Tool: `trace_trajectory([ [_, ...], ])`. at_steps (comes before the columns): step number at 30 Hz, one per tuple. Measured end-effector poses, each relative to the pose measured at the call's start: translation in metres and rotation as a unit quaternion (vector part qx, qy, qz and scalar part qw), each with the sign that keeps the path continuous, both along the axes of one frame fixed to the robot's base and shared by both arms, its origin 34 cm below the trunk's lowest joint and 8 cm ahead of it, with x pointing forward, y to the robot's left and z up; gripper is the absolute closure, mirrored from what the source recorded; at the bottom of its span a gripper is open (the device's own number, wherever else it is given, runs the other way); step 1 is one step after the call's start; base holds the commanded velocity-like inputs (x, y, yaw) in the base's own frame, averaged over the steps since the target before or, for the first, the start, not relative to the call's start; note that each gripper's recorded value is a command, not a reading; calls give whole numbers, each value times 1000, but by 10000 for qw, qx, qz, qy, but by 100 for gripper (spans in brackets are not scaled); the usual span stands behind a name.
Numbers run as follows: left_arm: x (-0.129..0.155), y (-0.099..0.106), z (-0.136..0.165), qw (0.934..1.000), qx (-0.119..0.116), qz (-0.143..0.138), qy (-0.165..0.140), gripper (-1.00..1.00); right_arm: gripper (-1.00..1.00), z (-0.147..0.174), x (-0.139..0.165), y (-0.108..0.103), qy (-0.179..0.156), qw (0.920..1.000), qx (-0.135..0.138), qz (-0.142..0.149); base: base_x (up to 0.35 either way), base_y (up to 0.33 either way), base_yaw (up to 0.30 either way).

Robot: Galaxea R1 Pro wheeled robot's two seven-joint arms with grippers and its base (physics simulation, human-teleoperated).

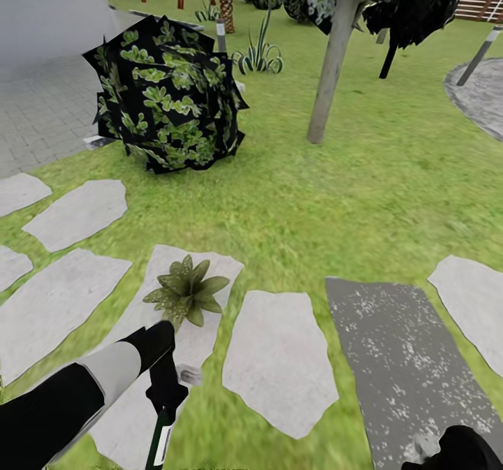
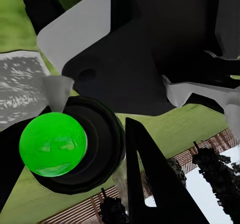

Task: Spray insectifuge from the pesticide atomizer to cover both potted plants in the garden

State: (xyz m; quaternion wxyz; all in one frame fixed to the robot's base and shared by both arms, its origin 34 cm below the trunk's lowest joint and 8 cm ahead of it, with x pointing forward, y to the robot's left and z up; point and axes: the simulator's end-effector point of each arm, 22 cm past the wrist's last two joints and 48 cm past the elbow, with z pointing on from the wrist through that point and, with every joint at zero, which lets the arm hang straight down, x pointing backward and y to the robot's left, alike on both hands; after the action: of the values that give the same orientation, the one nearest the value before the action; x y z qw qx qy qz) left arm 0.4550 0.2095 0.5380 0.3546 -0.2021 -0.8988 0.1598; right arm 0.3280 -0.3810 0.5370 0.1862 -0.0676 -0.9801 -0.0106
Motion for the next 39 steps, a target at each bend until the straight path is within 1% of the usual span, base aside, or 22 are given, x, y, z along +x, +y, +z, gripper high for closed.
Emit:
trace_trajectory([
  [17,-6,0,-6,10000,0,1,96,100,-100,-3,-6,-1,96,10000,-10,4,0,-273,191],
  [20,-6,0,-7,9999,2,1,107,100,-100,-4,-7,-1,113,9999,-11,5,0,-195,192],
  [26,3,0,-7,10000,1,2,55,100,-100,-5,-9,-1,147,9999,-12,6,0,-166,191],
  [39,3,-1,-11,9999,-8,12,100,100,-100,-8,-13,-1,219,9998,-12,6,0,-154,191],
])
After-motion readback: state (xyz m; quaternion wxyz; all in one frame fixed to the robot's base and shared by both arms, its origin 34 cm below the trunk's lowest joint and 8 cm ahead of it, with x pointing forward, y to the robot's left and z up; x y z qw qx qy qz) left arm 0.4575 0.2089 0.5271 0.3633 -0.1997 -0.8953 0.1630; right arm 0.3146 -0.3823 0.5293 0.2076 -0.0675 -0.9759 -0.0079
